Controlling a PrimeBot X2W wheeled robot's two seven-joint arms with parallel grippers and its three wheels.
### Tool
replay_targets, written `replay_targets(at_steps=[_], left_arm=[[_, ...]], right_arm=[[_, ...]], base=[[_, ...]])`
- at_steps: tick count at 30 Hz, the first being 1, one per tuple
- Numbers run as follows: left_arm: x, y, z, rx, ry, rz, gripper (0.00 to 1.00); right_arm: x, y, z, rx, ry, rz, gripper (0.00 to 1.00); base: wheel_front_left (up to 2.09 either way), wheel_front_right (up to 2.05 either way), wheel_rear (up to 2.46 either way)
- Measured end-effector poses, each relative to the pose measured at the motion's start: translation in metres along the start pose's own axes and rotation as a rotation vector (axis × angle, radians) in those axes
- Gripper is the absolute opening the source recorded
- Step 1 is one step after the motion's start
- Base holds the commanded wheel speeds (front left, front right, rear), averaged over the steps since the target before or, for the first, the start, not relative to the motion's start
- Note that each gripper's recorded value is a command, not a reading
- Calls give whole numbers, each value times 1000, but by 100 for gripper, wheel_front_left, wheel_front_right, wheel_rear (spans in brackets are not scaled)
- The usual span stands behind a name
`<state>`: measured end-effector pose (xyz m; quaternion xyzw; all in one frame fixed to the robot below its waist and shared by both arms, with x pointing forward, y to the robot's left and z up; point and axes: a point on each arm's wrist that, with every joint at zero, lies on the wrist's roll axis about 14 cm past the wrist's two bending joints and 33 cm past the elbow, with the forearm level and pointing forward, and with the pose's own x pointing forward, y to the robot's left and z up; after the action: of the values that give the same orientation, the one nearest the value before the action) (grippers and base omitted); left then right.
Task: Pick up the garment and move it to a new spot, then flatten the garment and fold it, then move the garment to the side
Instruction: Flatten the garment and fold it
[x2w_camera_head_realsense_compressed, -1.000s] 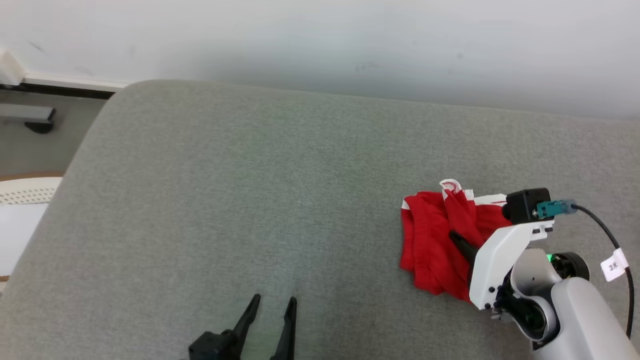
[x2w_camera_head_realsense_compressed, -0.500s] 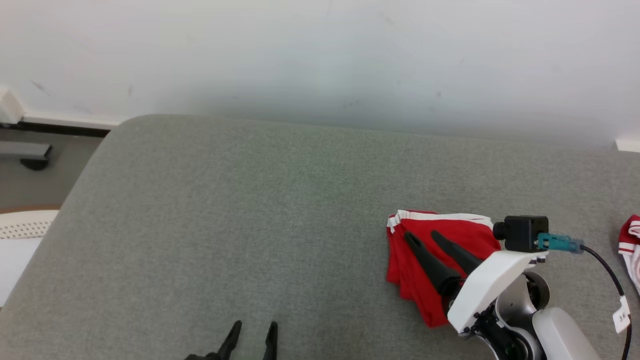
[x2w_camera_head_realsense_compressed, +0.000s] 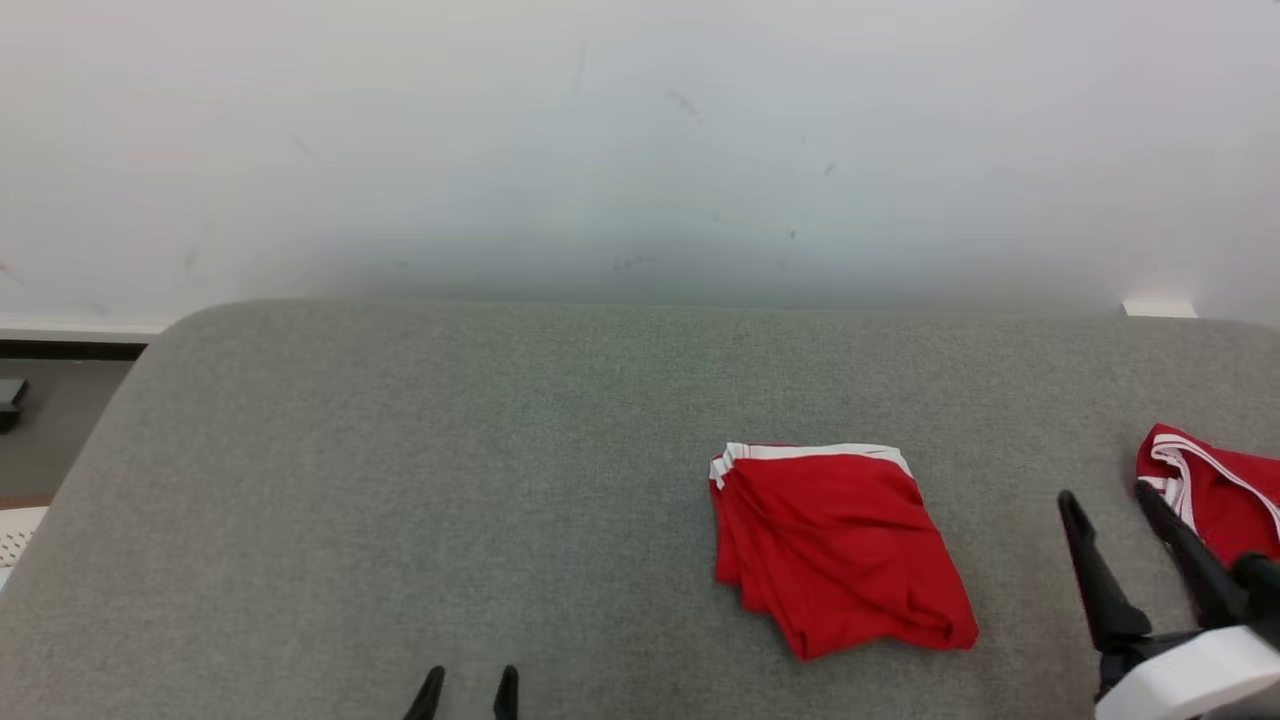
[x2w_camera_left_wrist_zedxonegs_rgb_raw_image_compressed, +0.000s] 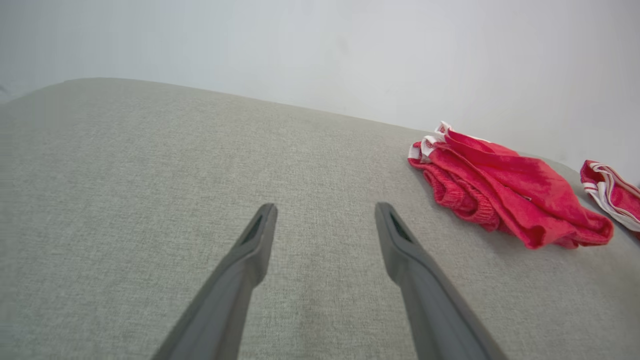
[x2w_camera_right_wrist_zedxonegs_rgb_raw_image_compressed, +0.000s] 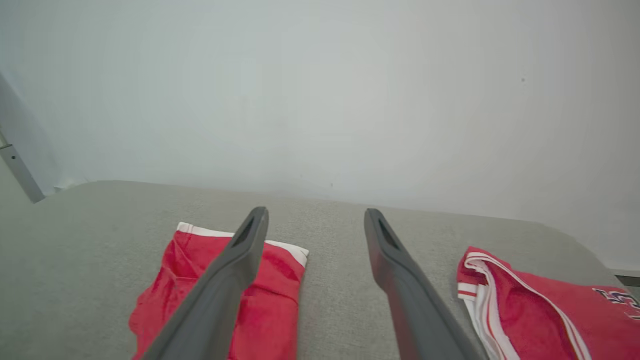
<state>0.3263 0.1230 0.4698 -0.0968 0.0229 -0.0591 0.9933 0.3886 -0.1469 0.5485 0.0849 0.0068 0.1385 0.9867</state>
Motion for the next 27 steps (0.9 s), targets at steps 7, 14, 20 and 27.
replay_targets(at_steps=[7,14,20,27], left_arm=[[-4,2,2,-2,-7,8,100],[-2,3,1,-5,-3,13,100],[3,10,-2,-7,11,35,100],[4,19,-5,-11,22,73,100]], right_arm=[[-21,-51,-11,-62,-18,-143,100],[3,-39,-33,-48,57,-78,0],[34,-5,-72,-32,192,45,0],[42,23,-120,-9,345,135,0]], base=[[0,0,0],[0,0,0],[0,0,0],[0,0,0]])
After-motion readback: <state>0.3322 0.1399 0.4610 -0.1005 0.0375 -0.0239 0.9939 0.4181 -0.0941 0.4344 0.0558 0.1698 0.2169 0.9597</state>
